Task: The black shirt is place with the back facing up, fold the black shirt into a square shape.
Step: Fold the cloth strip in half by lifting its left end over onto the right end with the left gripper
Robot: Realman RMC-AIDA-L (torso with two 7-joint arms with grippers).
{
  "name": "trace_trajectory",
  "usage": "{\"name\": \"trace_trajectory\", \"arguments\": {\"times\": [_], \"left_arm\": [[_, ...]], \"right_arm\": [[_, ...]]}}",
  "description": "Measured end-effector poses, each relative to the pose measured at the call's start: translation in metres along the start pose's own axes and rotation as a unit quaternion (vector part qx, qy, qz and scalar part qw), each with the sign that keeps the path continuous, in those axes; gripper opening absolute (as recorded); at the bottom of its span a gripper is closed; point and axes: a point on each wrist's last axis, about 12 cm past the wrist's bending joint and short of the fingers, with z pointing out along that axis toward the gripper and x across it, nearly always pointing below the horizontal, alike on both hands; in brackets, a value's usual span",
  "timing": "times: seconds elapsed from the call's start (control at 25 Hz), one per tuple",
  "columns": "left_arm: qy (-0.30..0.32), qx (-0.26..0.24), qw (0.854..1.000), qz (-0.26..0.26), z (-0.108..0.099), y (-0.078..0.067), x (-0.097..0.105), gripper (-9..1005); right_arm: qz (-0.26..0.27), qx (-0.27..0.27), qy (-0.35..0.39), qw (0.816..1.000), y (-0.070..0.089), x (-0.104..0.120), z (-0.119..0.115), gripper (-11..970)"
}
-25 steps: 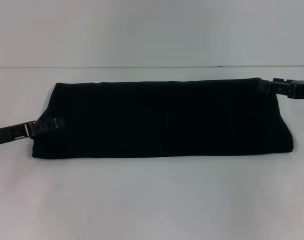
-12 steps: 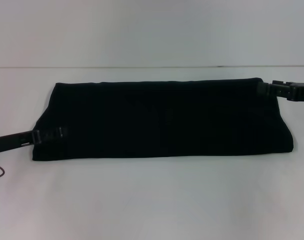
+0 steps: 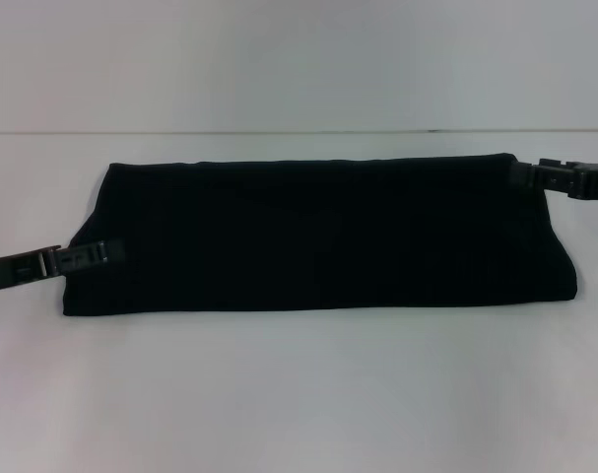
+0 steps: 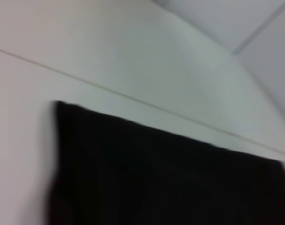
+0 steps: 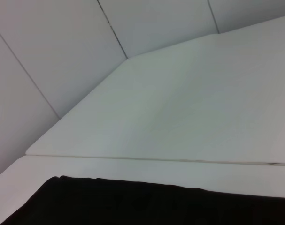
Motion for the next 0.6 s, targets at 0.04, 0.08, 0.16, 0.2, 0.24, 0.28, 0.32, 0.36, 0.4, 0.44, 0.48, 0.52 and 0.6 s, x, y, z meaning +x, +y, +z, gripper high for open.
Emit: {"name": "trace_trajectory", "arguments": {"times": [0.04, 0.08, 0.16, 0.2, 0.24, 0.28, 0.32, 0.36, 0.4, 0.44, 0.48, 0.52, 0.6], "left_arm": [[0.004, 0.022, 1.0, -0.005, -0.005, -0.004, -0.001, 874], [0.008, 0.034, 0.999, -0.011, -0.008, -0.007, -0.002, 874], [0.02, 0.058, 0.998, -0.026, -0.013, -0.012, -0.004, 873], [0.026, 0.064, 0.997, -0.036, -0.014, -0.013, -0.004, 873], [0.033, 0.069, 0.996, -0.047, -0.015, -0.014, -0.005, 873], [0.039, 0.073, 0.995, -0.059, -0.016, -0.015, -0.005, 873], [0.045, 0.075, 0.993, -0.076, -0.017, -0.016, -0.006, 873], [0.049, 0.075, 0.992, -0.089, -0.017, -0.016, -0.006, 873], [0.056, 0.073, 0.99, -0.108, -0.017, -0.016, -0.007, 874], [0.064, 0.07, 0.987, -0.126, -0.016, -0.016, -0.008, 874], [0.071, 0.067, 0.985, -0.144, -0.016, -0.017, -0.009, 874], [0.081, 0.063, 0.981, -0.164, -0.014, -0.017, -0.008, 874], [0.099, 0.053, 0.972, -0.207, -0.009, -0.016, -0.006, 874]], "right_arm": [[0.0, 0.001, 0.0, 1.0, 0.0, 0.0, -0.001, 699], [0.0, 0.001, -0.001, 1.0, -0.001, -0.001, -0.001, 699], [-0.001, 0.002, -0.001, 1.0, -0.001, -0.001, -0.001, 699], [-0.001, 0.002, -0.001, 1.0, -0.001, -0.002, -0.001, 699], [-0.002, 0.003, -0.002, 1.0, -0.001, -0.002, -0.001, 699], [-0.004, 0.004, -0.002, 1.0, -0.001, -0.003, -0.001, 699], [-0.005, 0.005, -0.002, 1.0, -0.001, -0.004, 0.0, 699], [-0.007, 0.007, -0.002, 1.0, -0.001, -0.005, 0.001, 699], [-0.009, 0.009, -0.002, 1.0, -0.001, -0.006, 0.001, 699], [-0.01, 0.011, -0.003, 1.0, -0.002, -0.008, 0.002, 700], [-0.012, 0.012, -0.004, 1.0, -0.001, -0.01, 0.003, 700], [-0.014, 0.013, -0.005, 1.0, -0.001, -0.011, 0.004, 700], [-0.018, 0.015, -0.006, 1.0, -0.001, -0.015, 0.006, 701]]}}
